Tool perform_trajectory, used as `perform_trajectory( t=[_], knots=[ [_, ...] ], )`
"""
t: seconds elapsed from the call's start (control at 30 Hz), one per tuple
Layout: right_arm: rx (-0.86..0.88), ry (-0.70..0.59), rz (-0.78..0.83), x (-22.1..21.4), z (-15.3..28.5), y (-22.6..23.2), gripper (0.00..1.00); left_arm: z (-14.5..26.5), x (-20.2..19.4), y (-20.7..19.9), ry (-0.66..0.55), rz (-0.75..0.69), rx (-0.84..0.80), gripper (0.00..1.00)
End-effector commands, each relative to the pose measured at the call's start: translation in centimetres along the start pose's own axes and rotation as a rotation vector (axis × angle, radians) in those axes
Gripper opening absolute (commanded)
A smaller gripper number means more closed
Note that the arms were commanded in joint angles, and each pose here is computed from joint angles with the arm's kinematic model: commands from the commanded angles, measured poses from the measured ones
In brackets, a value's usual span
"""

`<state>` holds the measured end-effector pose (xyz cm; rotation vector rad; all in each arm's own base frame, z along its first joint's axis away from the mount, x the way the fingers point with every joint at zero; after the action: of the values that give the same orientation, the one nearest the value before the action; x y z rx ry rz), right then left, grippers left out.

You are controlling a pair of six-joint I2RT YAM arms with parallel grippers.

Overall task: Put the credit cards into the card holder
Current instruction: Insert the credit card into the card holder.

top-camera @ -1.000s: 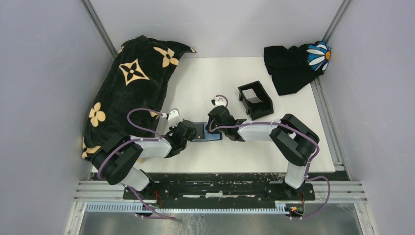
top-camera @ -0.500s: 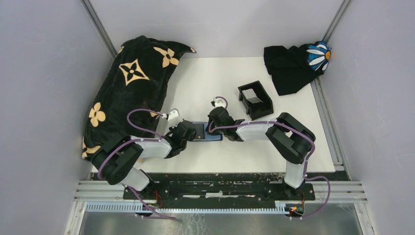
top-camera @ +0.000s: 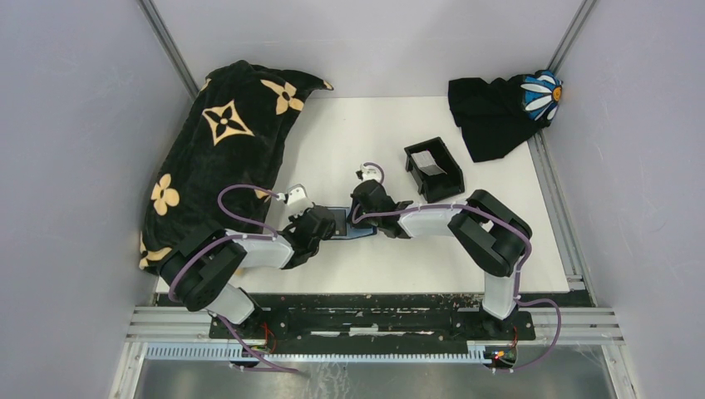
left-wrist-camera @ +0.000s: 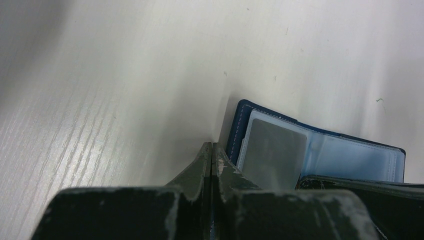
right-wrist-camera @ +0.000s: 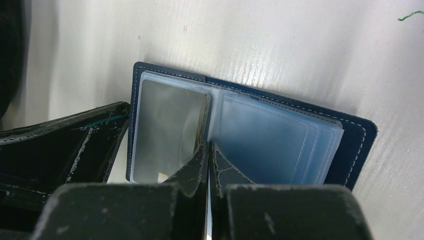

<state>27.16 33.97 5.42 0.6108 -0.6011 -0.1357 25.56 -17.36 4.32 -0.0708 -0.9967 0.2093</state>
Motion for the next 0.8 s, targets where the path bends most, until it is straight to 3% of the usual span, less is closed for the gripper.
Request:
perform_trajectory(
  t=[0.0, 0.27, 0.43, 0.77],
  knots=[
    [0.045, 0.009, 0.008, 0.1, -0.1, 1.9, 0.01, 0.5, -2.2, -0.7, 0.104, -0.029, -0.049, 0.03],
    [0.009, -0.057, 0.111, 2.3, 1.5, 2.4, 0.15, 1.1, -0.5, 0.6, 0.045, -0.051, 0.026, 0.05],
    [0.018, -0.084, 0.197, 3.9, 2.5, 3.7, 0.27, 1.4, 0.9, 0.8, 0.006, -0.078, 0.051, 0.11],
    [-0.054, -0.211, 0.36, 8.4, 4.8, 5.4, 0.4, 2.3, 3.7, 0.9, -0.069, -0.106, 0.08, 0.27]
  ],
)
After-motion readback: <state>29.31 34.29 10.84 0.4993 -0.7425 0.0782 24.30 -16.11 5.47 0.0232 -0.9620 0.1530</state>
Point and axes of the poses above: each gripper's point midway between its finger pads, its own z axis back along the fingers, its own y axis along the line the jaws close on, x = y × z, the point moved 5 cm from there along z, back along the fingers, and after that the axes turned 14 degrees about -z, right-handed, at the moved point
